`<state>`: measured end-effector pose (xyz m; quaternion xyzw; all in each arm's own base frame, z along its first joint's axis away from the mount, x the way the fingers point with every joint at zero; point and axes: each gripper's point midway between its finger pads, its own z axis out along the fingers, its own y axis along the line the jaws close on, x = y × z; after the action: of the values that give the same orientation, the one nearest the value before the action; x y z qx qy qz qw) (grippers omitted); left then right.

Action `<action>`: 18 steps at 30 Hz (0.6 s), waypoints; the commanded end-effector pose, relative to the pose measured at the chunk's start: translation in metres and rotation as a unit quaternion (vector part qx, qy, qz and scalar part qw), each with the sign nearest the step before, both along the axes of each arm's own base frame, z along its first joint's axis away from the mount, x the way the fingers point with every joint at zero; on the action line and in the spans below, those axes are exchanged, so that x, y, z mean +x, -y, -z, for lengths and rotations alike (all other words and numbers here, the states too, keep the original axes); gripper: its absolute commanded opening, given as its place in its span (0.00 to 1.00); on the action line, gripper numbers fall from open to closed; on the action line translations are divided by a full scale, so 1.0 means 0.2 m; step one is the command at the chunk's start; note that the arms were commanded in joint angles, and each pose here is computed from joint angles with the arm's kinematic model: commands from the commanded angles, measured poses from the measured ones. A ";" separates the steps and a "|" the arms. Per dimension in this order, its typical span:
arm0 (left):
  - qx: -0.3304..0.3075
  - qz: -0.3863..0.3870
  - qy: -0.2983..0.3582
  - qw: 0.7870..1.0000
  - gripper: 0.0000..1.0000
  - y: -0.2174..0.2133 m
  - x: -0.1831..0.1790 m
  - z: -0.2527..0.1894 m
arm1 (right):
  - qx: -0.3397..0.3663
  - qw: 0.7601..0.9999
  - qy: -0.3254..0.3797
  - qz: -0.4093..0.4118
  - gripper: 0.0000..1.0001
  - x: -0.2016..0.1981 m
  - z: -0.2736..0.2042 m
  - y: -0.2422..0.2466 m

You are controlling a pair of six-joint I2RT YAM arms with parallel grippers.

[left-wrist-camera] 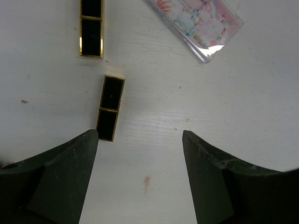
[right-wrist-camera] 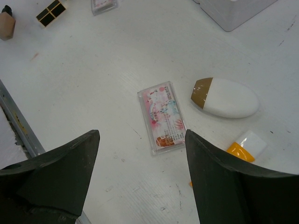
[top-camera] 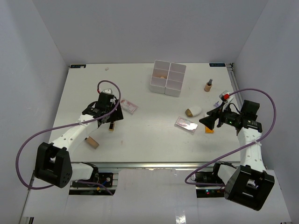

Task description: Organize the makeup

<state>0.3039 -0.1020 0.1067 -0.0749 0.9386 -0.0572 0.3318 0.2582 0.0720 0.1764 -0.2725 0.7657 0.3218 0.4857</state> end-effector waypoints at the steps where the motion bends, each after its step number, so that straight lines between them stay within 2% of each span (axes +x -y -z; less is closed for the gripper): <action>1: 0.052 -0.034 0.027 0.998 0.82 -0.10 0.07 -0.04 | -0.006 1.000 0.010 0.005 0.80 0.03 0.00 0.02; 8: 0.079 -0.029 -0.006 0.996 0.82 -0.12 0.08 0.07 | -0.005 1.000 0.010 0.006 0.80 0.03 0.01 0.02; 18: 0.084 -0.019 -0.023 0.996 0.78 -0.10 0.09 0.15 | -0.003 1.000 0.013 0.007 0.80 0.02 0.00 0.03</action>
<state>0.3095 -0.0783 0.0689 -0.0678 0.9516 0.0319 0.2982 0.2603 0.0674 0.1736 -0.2653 0.7714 0.3162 0.4844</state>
